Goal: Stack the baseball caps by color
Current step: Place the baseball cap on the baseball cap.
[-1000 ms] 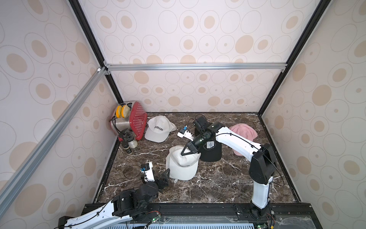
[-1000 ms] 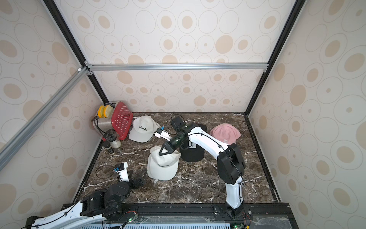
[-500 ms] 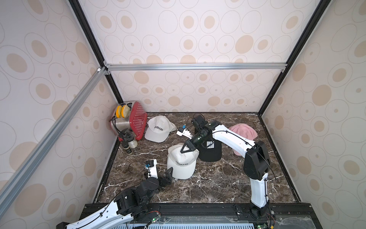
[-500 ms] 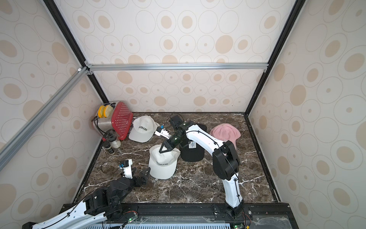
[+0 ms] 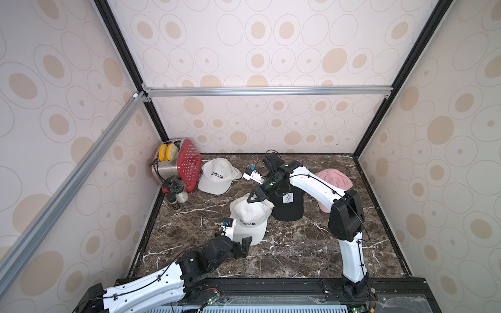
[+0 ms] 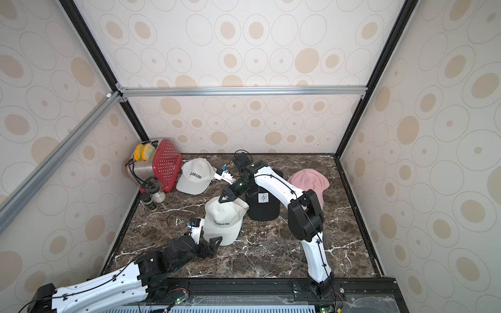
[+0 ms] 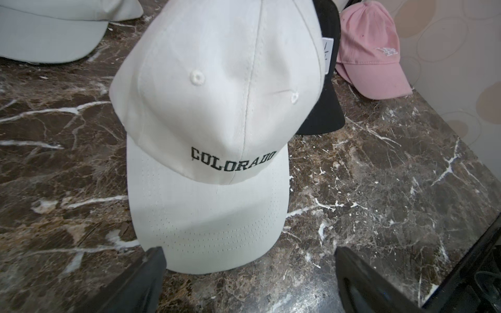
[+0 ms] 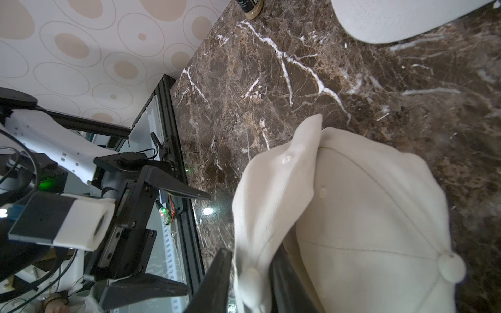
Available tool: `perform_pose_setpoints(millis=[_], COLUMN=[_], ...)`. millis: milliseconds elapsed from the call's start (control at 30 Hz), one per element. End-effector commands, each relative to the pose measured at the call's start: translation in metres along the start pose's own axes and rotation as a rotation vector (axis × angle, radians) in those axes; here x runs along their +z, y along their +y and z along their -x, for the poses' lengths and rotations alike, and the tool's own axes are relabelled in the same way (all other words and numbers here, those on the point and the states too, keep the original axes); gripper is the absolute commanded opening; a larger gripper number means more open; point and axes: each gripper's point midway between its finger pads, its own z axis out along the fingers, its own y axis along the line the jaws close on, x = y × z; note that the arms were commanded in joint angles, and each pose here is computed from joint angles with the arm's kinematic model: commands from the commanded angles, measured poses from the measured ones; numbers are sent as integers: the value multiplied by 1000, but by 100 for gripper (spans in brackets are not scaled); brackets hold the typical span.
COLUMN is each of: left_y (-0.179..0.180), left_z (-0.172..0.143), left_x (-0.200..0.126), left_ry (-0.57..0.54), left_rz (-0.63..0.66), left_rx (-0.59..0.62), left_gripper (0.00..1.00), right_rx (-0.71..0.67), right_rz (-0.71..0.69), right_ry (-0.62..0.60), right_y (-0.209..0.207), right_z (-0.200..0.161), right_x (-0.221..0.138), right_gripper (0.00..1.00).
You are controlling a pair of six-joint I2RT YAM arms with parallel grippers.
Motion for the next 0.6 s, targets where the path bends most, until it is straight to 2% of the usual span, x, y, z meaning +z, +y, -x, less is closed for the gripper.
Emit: perform_pose_setpoints(millis=[0, 200, 300, 567], left_y=[-10, -2, -2, -4], left_z=[14, 8, 5, -1], left_x=[1, 7, 11, 22], left_ry=[-23, 22, 53, 86], left_rz=[-47, -56, -55, -54], left_rx=[-19, -55, -41, -36], left_gripper=[99, 99, 99, 99], right_rx=[-2, -9, -14, -41], right_rz=[-42, -156, -208, -229], right_ry=[12, 14, 23, 23], right_y=[-9, -29, -41, -63], right_z=[2, 3, 2, 4], right_x=[-2, -10, -10, 5], right_gripper=[21, 13, 15, 17])
